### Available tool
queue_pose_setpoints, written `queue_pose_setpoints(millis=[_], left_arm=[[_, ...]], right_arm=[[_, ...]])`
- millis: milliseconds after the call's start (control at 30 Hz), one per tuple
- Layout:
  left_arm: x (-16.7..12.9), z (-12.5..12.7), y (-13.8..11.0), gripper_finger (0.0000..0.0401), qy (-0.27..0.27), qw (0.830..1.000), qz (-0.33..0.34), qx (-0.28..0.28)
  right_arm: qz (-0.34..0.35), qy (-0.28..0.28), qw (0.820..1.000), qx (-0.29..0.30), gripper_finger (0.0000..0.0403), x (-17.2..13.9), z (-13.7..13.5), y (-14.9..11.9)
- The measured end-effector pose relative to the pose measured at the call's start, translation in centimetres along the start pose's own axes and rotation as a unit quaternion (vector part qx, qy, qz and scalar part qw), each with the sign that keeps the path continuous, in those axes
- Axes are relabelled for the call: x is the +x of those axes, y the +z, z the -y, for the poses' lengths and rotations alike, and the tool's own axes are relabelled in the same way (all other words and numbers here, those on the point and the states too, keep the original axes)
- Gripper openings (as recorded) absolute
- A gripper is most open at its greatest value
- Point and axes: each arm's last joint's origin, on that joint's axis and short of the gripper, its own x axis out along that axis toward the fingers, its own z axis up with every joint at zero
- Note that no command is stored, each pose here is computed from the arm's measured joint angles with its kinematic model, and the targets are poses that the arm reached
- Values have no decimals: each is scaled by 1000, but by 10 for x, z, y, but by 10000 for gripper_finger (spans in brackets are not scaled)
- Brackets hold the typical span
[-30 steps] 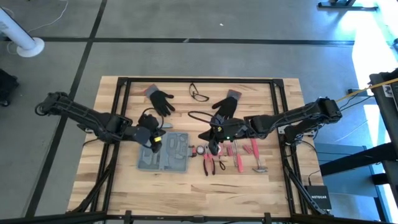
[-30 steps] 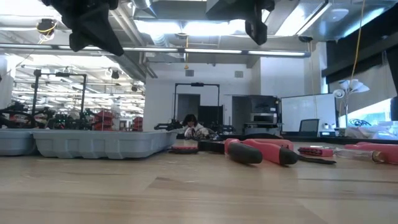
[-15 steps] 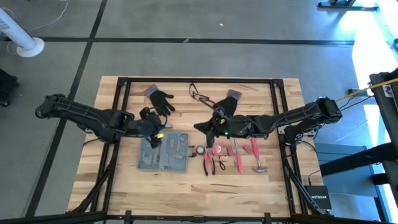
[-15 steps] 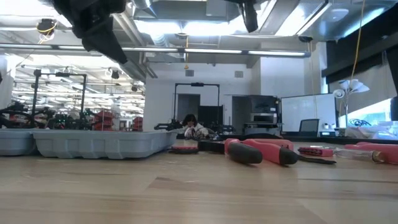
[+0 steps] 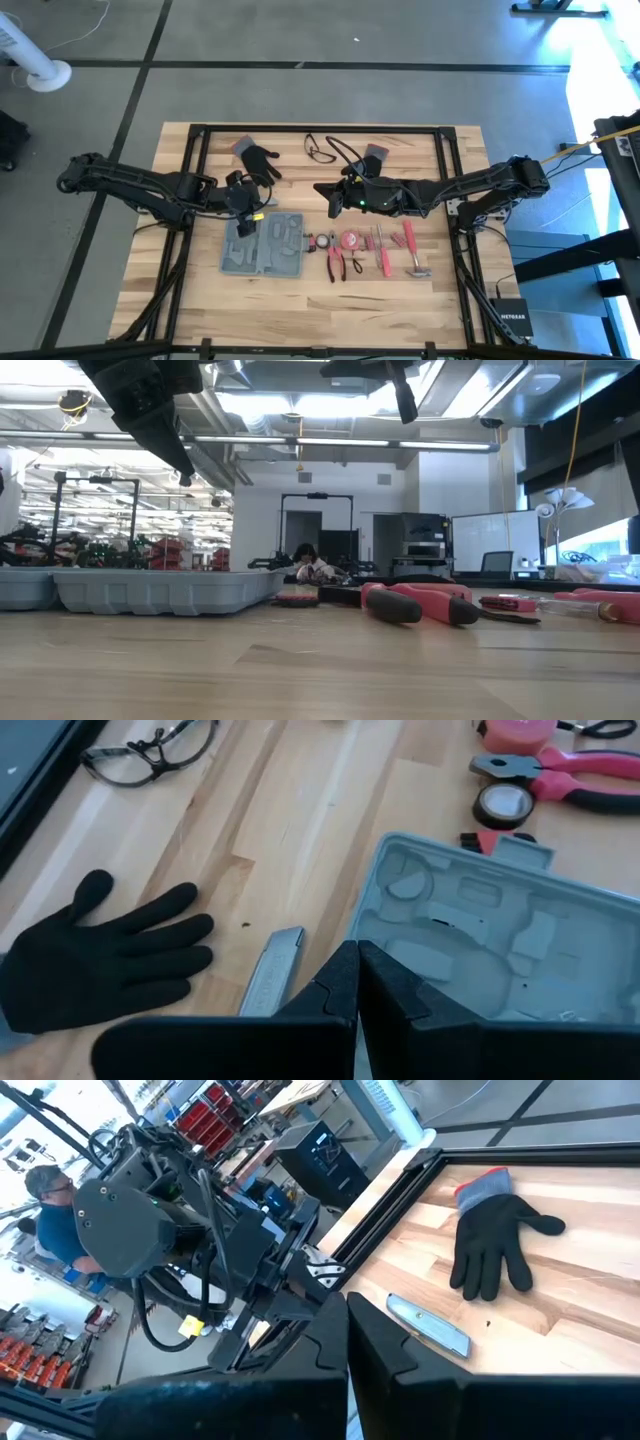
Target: Prefit tool cases
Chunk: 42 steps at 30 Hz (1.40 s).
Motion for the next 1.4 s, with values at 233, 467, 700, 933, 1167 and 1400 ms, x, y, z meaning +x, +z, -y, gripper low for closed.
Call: queue_pose_setpoints(millis=[233, 467, 700, 933, 1167, 1400], left_arm=[[2, 0, -1, 0, 0, 999, 2, -38], [12, 0, -18, 0, 9, 994, -30, -108], [14, 0, -20, 0, 3, 991, -35, -133], [14, 0, -20, 0, 4, 989, -35, -145], [14, 0, -20, 0, 5, 989, -35, -145], [14, 0, -20, 0, 5, 989, -35, -145]], right_arm=[[0, 0, 1000, -1, 1, 0, 0, 0], [-2, -2, 1000, -8, 1, 0, 0, -1], [-4, -3, 1000, -10, 1, 0, 1, -1], [-6, -5, 1000, -23, 1, 0, 1, -1], [-12, -11, 1000, -27, 1, 0, 3, -2], [-12, -11, 1000, -27, 1, 0, 2, -2]])
